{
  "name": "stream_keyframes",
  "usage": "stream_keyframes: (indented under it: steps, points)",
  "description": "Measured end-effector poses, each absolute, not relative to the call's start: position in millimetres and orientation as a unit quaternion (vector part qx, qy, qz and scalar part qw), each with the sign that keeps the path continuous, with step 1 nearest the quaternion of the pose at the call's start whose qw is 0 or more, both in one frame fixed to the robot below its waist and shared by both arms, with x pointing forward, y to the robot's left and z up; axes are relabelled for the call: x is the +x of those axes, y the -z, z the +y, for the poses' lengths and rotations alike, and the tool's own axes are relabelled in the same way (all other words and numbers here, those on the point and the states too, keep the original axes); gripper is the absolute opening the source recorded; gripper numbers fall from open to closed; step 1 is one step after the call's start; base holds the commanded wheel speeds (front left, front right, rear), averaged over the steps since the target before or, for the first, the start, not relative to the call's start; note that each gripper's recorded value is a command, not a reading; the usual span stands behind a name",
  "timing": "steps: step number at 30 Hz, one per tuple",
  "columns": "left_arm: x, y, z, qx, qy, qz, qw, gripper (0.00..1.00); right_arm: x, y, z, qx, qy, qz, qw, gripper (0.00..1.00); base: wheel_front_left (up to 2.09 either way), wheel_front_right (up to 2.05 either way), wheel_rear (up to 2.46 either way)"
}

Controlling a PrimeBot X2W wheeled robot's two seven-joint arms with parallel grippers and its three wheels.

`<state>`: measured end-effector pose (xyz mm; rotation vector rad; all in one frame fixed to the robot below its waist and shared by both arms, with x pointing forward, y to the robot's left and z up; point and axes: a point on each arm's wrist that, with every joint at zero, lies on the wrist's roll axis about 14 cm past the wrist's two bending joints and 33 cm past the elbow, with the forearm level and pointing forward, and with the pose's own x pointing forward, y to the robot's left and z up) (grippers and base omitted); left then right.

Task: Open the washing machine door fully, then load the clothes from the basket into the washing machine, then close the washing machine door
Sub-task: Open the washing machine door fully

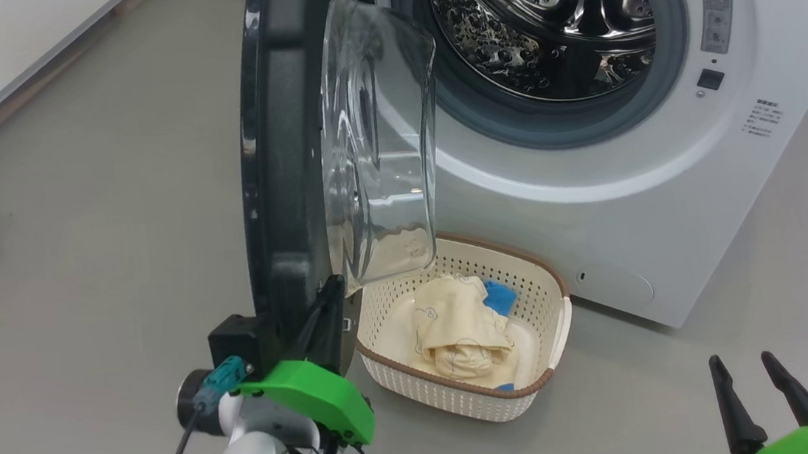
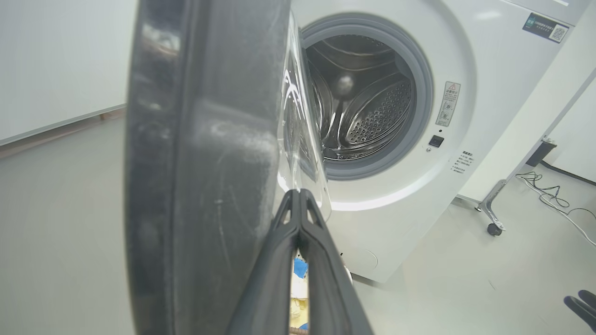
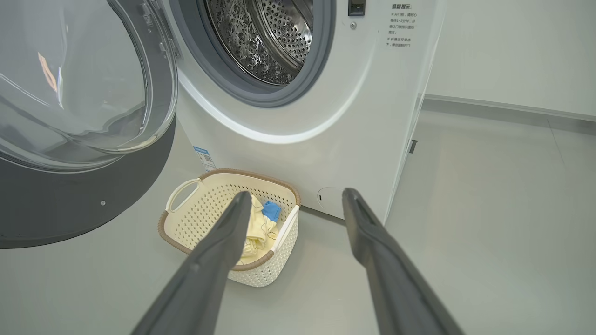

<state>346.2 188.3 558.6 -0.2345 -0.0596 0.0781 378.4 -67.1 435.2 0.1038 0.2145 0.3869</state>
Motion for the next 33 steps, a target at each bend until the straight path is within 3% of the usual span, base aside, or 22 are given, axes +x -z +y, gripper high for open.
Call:
stream_keyframes:
  steps: [16, 33]
  points:
    - [337, -542, 267, -0.111, -0.135, -0.026, 0.984, 0.00, 376, -432, -74, 0.056, -0.181, 0.111, 0.976, 1.00, 0.00, 0.00, 0.00]
    - [346, -500, 343, -0.073, -0.226, 0.037, 0.971, 0.00, 383, -417, -104, 0.067, -0.133, 0.127, 0.981, 1.00, 0.00, 0.00, 0.00]
